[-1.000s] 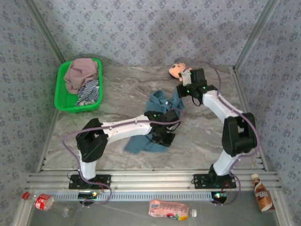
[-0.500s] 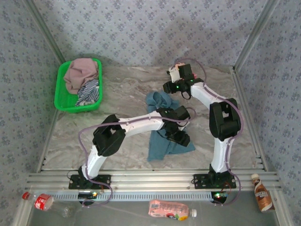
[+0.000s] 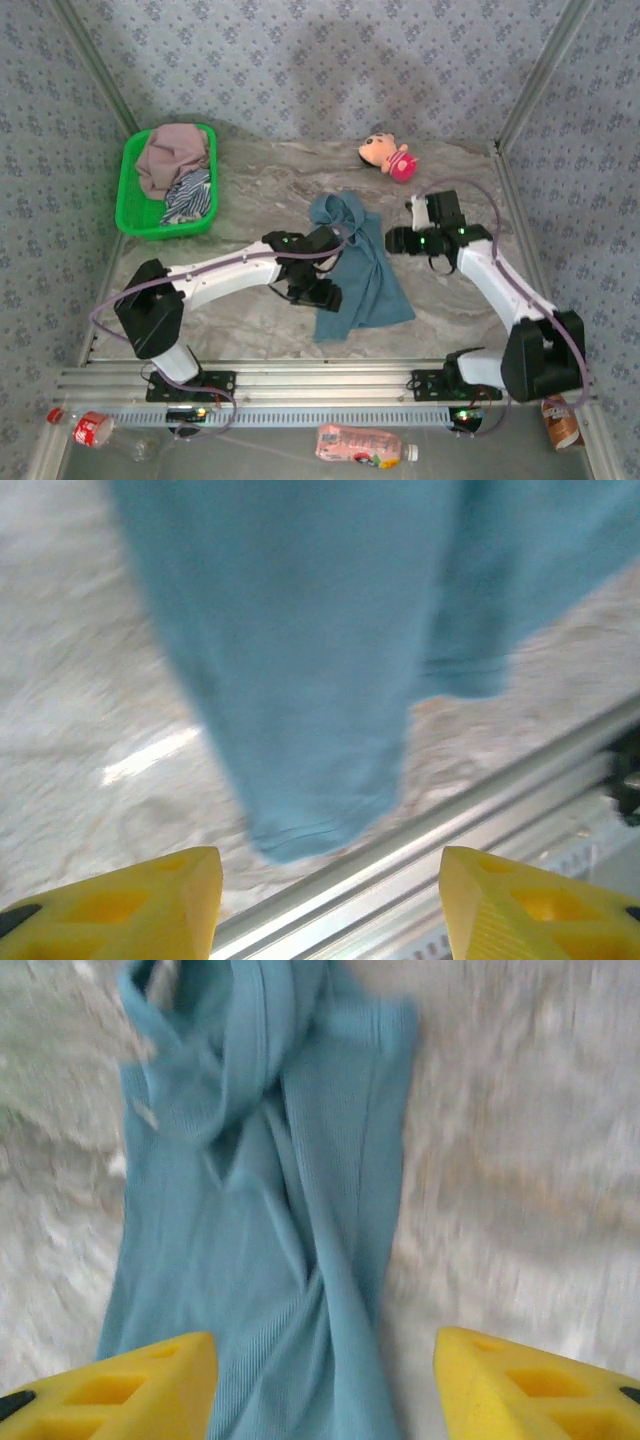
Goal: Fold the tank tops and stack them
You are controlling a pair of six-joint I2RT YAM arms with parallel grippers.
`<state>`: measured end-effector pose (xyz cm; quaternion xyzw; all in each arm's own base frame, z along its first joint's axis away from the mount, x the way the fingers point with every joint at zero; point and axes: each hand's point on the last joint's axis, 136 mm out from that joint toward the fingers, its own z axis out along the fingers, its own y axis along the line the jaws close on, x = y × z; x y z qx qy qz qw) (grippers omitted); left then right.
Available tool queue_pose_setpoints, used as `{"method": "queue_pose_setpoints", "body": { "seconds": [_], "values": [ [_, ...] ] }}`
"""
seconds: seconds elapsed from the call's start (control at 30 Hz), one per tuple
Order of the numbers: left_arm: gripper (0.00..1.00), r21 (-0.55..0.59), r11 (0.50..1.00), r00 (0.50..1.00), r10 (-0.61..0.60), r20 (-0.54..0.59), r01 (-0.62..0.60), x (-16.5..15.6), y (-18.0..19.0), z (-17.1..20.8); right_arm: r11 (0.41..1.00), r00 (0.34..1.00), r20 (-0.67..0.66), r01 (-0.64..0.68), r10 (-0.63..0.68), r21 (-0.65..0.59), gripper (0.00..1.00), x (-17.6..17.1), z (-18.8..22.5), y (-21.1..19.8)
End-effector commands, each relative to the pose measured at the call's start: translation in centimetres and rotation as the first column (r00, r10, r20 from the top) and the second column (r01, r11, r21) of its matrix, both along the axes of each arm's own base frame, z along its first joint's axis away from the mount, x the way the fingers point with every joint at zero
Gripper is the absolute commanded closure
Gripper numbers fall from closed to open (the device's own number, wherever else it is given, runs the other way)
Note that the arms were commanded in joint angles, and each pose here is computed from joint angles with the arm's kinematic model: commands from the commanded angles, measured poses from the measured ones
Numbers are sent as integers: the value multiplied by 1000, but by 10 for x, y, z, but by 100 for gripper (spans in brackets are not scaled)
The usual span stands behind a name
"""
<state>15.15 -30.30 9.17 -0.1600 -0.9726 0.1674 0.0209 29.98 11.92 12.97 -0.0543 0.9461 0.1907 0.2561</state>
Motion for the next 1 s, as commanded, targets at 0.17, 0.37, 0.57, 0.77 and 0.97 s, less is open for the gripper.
{"method": "queue_pose_setpoints", "body": {
  "seconds": [0.17,0.37,0.57,0.77,0.97],
  "values": [
    [47,-29,995,994,98,-52,-100,-10,-2,-44,982,958,-238,130,-160,-136,37,-81,-63,-23],
    [51,-14,996,992,87,-91,-88,-23,-5,-63,978,943,-304,76,-133,-193,38,-93,-86,-23],
    [57,-23,997,989,75,-124,-78,-37,-15,-74,983,922,-378,9,-79,-185,43,-103,-104,-15],
    [75,27,997,990,77,-120,-75,-41,-4,-82,981,904,-420,-10,-75,-195,45,-100,-117,-11],
    [85,44,997,995,63,-79,-59,-30,-2,-62,973,893,-441,-15,-90,-229,53,-98,-123,-11]
  ]
}}
